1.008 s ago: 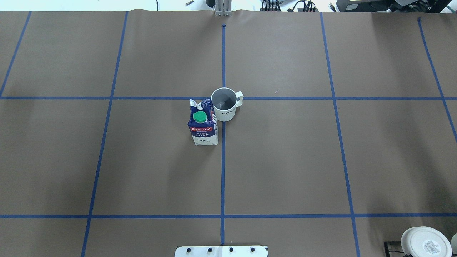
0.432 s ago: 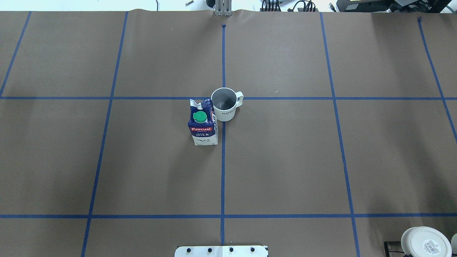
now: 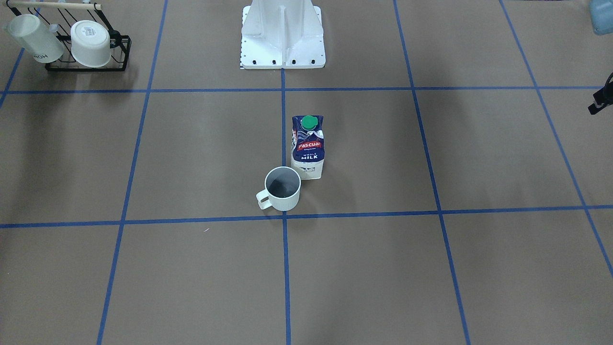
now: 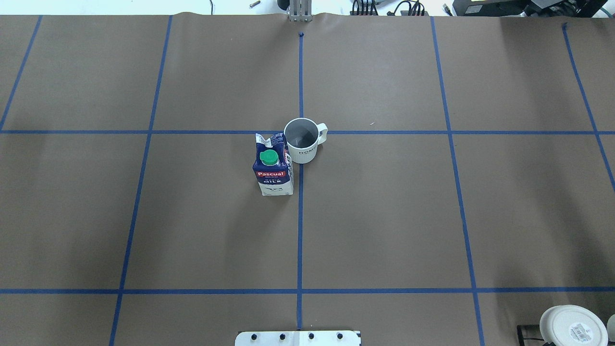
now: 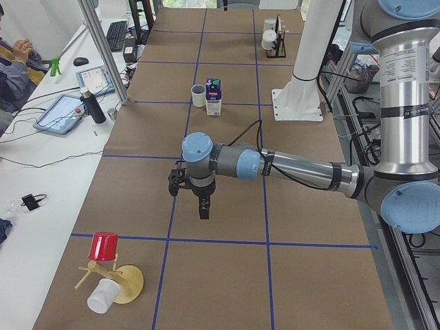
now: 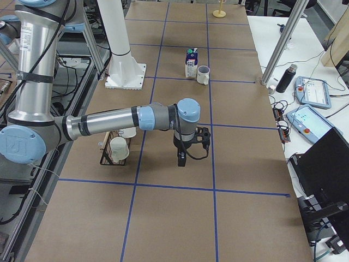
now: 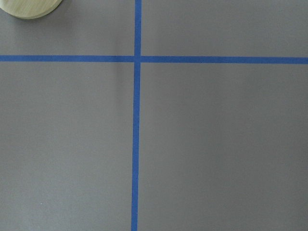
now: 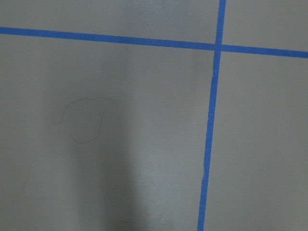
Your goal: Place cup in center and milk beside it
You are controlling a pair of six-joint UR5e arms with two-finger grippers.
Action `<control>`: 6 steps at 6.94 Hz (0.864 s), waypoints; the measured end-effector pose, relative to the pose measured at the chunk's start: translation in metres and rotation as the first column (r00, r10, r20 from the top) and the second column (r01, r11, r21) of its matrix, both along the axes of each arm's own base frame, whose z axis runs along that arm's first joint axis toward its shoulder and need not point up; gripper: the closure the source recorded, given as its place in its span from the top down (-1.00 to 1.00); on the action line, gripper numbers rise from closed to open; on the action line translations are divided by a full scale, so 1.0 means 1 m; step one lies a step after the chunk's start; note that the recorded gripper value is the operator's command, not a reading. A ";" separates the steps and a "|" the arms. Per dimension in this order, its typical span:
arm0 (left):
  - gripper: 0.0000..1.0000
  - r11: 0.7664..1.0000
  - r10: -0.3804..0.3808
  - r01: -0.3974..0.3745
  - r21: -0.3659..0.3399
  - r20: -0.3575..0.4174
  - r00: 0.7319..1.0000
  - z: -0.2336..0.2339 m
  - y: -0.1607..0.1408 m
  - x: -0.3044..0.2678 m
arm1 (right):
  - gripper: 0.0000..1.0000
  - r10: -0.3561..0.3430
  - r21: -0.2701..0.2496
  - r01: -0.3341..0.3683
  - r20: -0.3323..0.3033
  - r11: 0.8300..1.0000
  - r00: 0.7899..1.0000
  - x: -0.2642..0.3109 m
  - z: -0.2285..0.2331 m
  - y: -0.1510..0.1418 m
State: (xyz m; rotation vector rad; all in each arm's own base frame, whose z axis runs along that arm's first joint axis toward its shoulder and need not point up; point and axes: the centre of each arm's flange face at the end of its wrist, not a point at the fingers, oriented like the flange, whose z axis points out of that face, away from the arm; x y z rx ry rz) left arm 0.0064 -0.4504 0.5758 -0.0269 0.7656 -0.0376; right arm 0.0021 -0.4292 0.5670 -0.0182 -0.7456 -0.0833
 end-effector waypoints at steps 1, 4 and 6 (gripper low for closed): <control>0.96 1.000 -0.003 0.003 0.002 -0.001 1.000 -0.001 -0.001 0.000 | 1.00 0.000 0.000 0.000 0.003 1.000 1.000 0.000 -0.001 0.000; 0.96 0.999 0.002 -0.002 0.039 0.000 1.000 -0.008 -0.006 0.001 | 1.00 0.001 -0.001 -0.001 0.008 1.000 1.000 -0.001 -0.001 -0.002; 0.96 0.998 0.003 -0.003 0.057 -0.007 1.000 -0.011 -0.007 0.002 | 1.00 0.002 0.002 -0.002 0.010 1.000 1.000 -0.001 -0.003 -0.002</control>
